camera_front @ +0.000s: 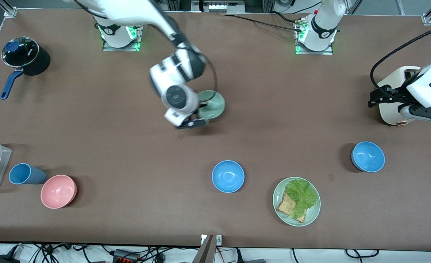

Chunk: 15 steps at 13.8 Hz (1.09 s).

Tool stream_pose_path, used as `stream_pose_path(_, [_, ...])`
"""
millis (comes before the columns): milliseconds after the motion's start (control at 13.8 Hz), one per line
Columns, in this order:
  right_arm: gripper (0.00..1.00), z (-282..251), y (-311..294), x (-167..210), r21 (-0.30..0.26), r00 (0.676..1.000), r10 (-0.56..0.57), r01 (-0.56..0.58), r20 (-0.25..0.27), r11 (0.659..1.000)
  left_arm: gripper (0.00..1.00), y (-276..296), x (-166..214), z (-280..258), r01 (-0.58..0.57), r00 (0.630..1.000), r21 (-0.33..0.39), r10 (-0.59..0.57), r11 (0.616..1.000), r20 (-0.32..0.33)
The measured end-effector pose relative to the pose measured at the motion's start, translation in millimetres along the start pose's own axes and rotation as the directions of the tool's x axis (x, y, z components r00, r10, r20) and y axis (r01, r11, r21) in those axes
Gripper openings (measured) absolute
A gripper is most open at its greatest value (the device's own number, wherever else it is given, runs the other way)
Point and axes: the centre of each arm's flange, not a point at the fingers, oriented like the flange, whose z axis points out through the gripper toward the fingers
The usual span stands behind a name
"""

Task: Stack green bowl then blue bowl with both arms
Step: 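Carry the green bowl with the right gripper to the table middle, then set the green bowl down and open the right gripper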

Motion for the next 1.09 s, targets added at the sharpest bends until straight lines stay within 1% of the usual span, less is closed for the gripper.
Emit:
stream_pose_path(145, [0.05, 21, -26, -7, 0.031, 1.0, 0.012, -0.013, 0.023, 0.999, 1.0, 0, 0, 0, -0.001, 1.0, 0.0, 0.001, 1.0, -0.001])
stream_pose_path(290, [0.05, 31, -35, -5, 0.047, 1.0, 0.014, -0.016, 0.026, 0.999, 1.0, 0, 0, -2, -0.001, 1.0, 0.001, 0.001, 1.0, -0.003])
stream_pose_path(580, [0.05, 36, -21, 8, 0.037, 0.999, 0.04, -0.041, 0.023, 0.998, 1.0, 0, 1, -1, -0.001, 1.0, 0.0, 0.001, 1.0, -0.002])
stream_pose_path(797, [0.06, 38, -12, 13, 0.033, 0.999, 0.045, -0.046, 0.027, 0.998, 1.0, -8, 4, 9, 0.011, 1.0, -0.004, -0.011, 1.0, 0.016])
stream_pose_path(942, [0.21, 36, -9, 16, 0.035, 0.998, 0.052, -0.053, 0.025, 0.998, 1.0, -23, 5, 18, 0.036, 0.999, -0.009, -0.035, 0.999, 0.031])
stream_pose_path(1014, [0.32, 31, -7, 19, 0.04, 0.998, 0.057, -0.058, 0.016, 0.998, 1.0, -34, 5, 24, 0.053, 0.998, -0.012, -0.053, 0.999, 0.041])
stream_pose_path(1087, [0.43, 17, -5, 23, 0.049, 0.998, 0.063, -0.062, -0.004, 0.997, 1.0, -44, 5, 30, 0.068, 0.996, -0.015, -0.067, 0.998, 0.052])
